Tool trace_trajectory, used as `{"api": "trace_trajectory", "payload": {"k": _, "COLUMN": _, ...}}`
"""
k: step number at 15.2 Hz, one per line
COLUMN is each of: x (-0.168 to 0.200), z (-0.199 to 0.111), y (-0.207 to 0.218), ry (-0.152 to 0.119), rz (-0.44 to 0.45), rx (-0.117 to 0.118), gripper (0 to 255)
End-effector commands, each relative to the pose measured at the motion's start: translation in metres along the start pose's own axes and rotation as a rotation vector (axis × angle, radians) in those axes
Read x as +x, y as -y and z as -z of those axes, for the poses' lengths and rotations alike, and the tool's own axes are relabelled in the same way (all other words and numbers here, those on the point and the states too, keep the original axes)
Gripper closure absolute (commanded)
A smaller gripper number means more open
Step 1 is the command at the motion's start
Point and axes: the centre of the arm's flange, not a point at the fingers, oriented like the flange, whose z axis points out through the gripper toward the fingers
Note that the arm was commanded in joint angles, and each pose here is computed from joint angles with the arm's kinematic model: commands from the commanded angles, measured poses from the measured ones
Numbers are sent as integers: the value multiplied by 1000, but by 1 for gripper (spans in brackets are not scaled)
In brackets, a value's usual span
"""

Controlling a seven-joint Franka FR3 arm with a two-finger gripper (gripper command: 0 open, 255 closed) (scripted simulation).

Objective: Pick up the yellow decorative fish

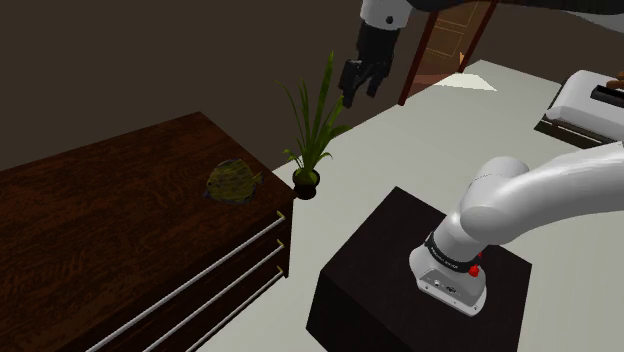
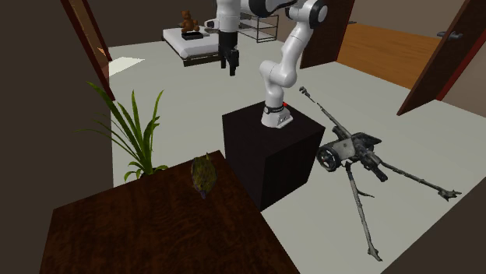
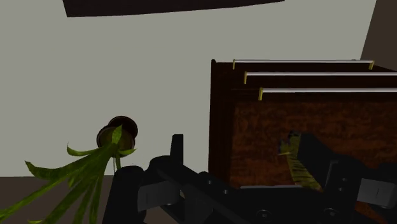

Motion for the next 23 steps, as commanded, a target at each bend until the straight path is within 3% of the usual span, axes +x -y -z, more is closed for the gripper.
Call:
{"api": "trace_trajectory", "payload": {"k": 1, "x": 11, "z": -14, "y": 23, "ry": -6, "rz": 11, "rx": -15, "gripper": 0}}
{"api": "trace_trajectory", "payload": {"k": 23, "x": 137, "z": -180, "y": 246, "ry": -58, "rz": 137, "rx": -187, "gripper": 0}}
